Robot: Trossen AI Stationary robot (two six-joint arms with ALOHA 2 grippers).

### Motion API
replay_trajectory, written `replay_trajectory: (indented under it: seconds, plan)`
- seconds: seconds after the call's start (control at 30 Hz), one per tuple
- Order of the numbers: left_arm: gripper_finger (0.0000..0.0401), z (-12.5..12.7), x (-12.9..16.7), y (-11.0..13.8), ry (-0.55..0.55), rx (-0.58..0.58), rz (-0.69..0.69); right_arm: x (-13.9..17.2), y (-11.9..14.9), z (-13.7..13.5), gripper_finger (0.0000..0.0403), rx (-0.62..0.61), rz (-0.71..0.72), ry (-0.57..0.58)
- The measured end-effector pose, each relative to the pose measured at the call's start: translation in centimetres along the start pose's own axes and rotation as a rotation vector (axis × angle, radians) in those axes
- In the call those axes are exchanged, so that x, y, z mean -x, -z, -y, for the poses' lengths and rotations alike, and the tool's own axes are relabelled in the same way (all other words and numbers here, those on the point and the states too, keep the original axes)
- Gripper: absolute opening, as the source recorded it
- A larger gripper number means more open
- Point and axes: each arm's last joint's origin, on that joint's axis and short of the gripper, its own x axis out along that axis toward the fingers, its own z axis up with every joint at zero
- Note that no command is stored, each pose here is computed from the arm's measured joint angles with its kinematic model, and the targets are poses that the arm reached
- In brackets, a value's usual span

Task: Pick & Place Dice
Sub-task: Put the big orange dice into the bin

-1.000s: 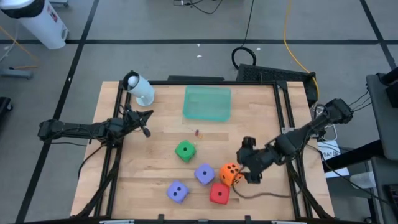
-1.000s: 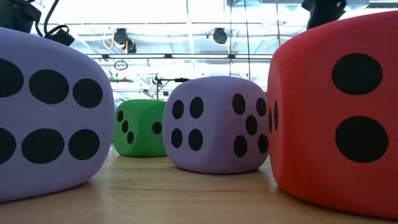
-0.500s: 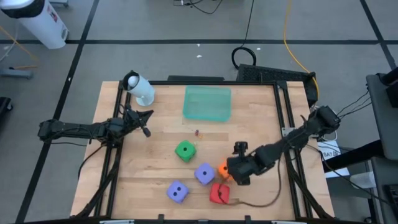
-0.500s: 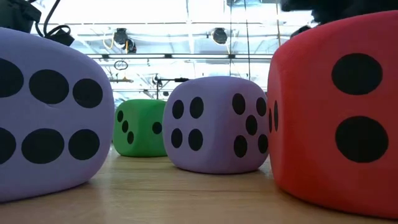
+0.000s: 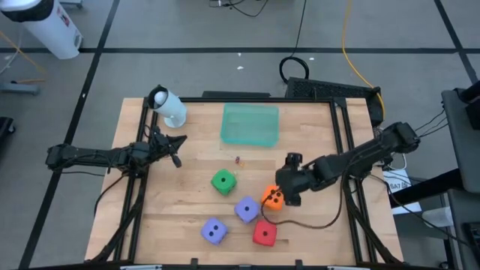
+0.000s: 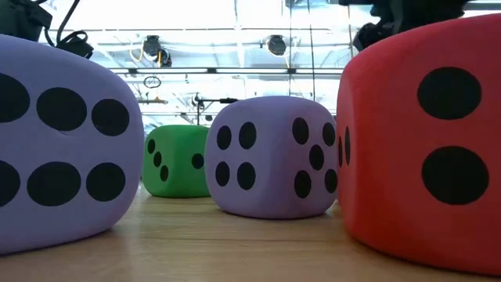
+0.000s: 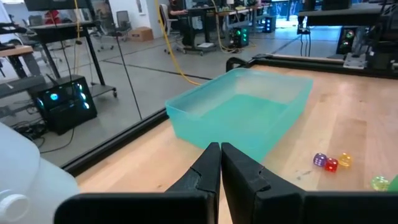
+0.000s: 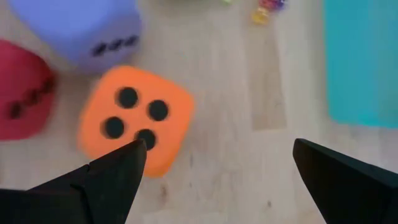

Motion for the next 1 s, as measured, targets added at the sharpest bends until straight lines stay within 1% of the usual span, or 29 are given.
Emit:
replay_trajectory:
  seconds: [0.07,0.13,0.23,0.33,0.43,0.6,0.77,0.9,1.0]
  plan:
    - [0.0026,0.0,0.0,0.0,0.0,-0.002,-0.001,0.6,-0.1,0.1,0.0396,0.1,0.021,-0.077]
    - [0.0026,0.0,0.0,0.0,0.0,-0.014,-0.001,0.9,-0.3,-0.2,0.0396,0.223,0.061,-0.104]
    - [0.0026,0.0,0.0,0.0,0.0,-0.035,-0.001,0.9,-0.9,-0.5,0.0396,0.39,0.131,-0.104]
    - [0.0026,0.0,0.0,0.0,-0.002,-0.041,-0.002,0.0,-1.7,-0.5,0.0396,0.493,0.169,-0.064]
    - [0.0026,0.0,0.0,0.0,-0.003,-0.061,-0.002,-1.2,-2.2,-0.3,0.0396,0.574,0.141,-0.095]
    - [0.0026,0.0,0.0,0.1,-0.003,-0.047,-0.011,-2.4,-2.4,-0.1,0.0396,0.733,0.049,-0.186]
    - [0.0026,0.0,0.0,0.3,-0.004,-0.029,-0.024,-2.6,-2.3,-0.3,0.0396,0.829,0.061,-0.291]
    - [0.0026,0.0,0.0,0.3,-0.005,-0.025,-0.027,-2.7,-2.4,-0.3,0.0396,0.857,0.067,-0.292]
    - [0.0026,0.0,0.0,0.3,-0.004,-0.025,-0.028,-3.6,-2.4,-0.4,0.0396,0.875,0.036,-0.295]
